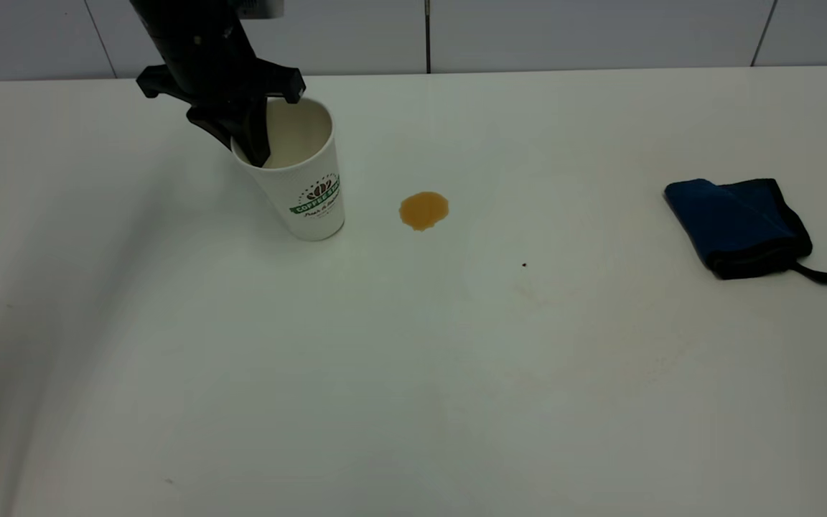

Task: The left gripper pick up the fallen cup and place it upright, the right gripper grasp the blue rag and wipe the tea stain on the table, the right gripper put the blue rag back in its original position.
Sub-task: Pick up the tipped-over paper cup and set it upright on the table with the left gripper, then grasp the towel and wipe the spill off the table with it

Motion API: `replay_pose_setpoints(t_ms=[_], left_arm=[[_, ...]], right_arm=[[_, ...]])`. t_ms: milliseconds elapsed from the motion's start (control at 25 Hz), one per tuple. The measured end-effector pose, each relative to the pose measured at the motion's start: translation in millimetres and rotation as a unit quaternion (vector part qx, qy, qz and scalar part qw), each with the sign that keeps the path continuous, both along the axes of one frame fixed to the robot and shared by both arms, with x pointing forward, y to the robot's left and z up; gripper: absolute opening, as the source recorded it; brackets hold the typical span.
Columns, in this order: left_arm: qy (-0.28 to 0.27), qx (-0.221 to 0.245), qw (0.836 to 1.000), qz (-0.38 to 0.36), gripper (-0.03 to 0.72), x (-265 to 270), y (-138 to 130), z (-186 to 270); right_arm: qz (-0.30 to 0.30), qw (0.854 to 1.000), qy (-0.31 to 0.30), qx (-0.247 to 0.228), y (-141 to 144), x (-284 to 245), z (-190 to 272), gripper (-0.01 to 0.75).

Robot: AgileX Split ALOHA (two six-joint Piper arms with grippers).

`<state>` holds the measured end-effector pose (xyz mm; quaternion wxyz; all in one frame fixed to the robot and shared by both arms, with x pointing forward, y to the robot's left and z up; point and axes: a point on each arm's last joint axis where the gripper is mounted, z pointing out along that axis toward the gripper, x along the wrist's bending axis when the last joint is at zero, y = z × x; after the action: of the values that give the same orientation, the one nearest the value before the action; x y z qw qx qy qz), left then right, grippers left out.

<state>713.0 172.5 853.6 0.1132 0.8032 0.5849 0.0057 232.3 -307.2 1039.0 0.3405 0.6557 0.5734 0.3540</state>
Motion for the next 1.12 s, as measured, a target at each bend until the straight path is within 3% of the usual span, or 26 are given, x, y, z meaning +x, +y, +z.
replay_pose_setpoints(t_ms=[160,400,520,800,1120], left_arm=[[-0.009,-0.003,1.000,0.008,0.113,2.0,-0.4,-0.2],[-0.024,-0.008,1.000,0.012,0.346,4.3,-1.1,9.2],[-0.040,-0.013,0.999,0.010,0.415,7.5,-2.0,28.2],[-0.063,-0.024,0.998,-0.001,0.435,-6.9,-0.7,111.1],[-0.117,-0.039,0.992,-0.028,0.439,-76.2,10.8,260.6]], right_arm=[[0.000,1.000,0.000,0.000,0.0,0.0,0.0,0.240],[0.000,1.000,0.000,0.000,0.0,0.0,0.0,0.240],[0.000,1.000,0.000,0.000,0.0,0.0,0.0,0.240],[0.000,1.000,0.000,0.000,0.0,0.0,0.0,0.240],[0.000,1.000,0.000,0.000,0.0,0.0,0.0,0.240]])
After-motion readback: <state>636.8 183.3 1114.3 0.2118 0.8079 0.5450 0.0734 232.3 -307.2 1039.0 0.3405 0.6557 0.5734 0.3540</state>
